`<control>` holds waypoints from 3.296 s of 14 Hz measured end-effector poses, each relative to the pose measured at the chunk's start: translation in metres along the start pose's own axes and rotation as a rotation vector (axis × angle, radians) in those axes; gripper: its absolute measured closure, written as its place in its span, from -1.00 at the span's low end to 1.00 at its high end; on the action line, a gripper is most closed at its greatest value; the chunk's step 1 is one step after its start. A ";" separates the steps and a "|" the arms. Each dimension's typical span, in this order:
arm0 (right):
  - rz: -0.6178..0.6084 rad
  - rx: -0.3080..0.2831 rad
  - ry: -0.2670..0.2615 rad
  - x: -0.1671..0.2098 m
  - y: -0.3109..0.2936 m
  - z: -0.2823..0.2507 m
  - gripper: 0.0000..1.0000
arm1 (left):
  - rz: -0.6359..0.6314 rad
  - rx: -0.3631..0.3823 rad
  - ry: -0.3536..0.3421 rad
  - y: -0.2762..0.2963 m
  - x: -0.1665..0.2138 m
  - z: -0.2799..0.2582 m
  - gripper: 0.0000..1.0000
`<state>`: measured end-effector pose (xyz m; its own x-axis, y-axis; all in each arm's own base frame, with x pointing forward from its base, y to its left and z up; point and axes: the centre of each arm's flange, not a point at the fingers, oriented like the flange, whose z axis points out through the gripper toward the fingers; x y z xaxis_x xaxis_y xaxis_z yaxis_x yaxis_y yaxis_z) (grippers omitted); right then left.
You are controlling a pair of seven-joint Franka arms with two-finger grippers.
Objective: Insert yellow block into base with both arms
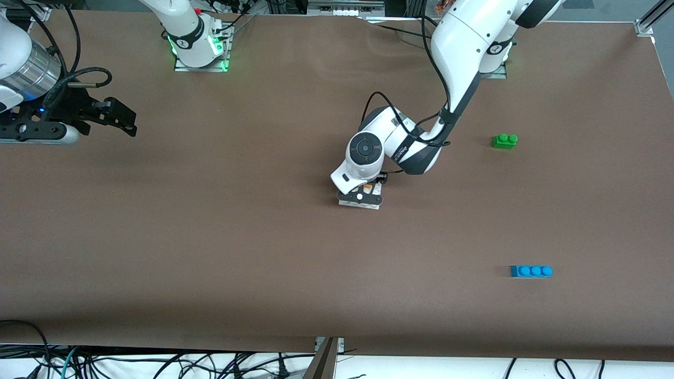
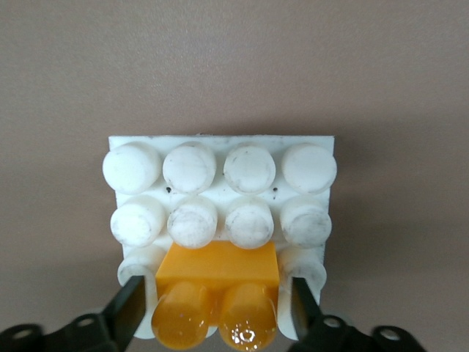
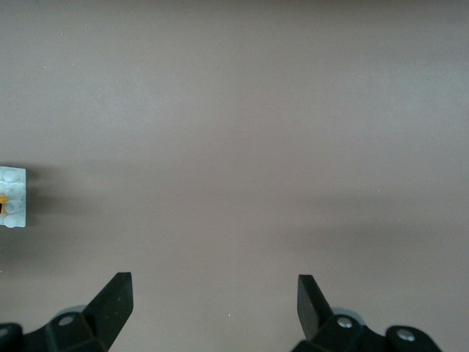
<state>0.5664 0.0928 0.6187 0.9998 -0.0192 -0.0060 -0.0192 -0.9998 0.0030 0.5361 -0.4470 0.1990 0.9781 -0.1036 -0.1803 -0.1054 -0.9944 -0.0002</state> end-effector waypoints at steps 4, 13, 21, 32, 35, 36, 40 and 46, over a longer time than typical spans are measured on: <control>0.000 0.000 0.000 0.000 0.000 0.000 -0.99 | -0.005 -0.005 0.008 -0.002 0.003 -0.006 -1.00; 0.000 0.000 0.000 0.000 0.000 0.000 -0.99 | -0.105 -0.025 0.013 -0.060 0.020 -0.140 -1.00; -0.001 0.000 0.001 0.000 -0.001 0.000 -0.99 | -0.120 -0.030 0.034 -0.241 0.026 -0.266 -1.00; -0.005 0.000 0.002 -0.001 -0.003 -0.001 -0.99 | -0.008 0.020 0.141 -0.384 -0.124 -0.411 -1.00; -0.006 0.000 0.002 -0.001 -0.003 -0.001 -0.99 | -0.009 0.020 0.115 -0.385 -0.117 -0.388 -1.00; -0.005 0.000 0.002 -0.001 -0.003 -0.001 -0.99 | -0.018 0.016 0.110 -0.391 -0.109 -0.381 -1.00; -0.005 0.000 0.002 0.000 -0.003 -0.001 -0.99 | -0.061 0.005 0.091 -0.416 -0.096 -0.371 -1.00; -0.004 0.000 0.002 0.000 -0.002 -0.001 -0.99 | -0.043 0.008 0.100 -0.406 -0.095 -0.375 -1.00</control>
<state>0.5661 0.0949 0.6195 0.9999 -0.0156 -0.0042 -0.0156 -0.9999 0.0026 0.5527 -0.0402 0.5849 0.9947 -0.0630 -0.0814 -0.0644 -0.9978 -0.0136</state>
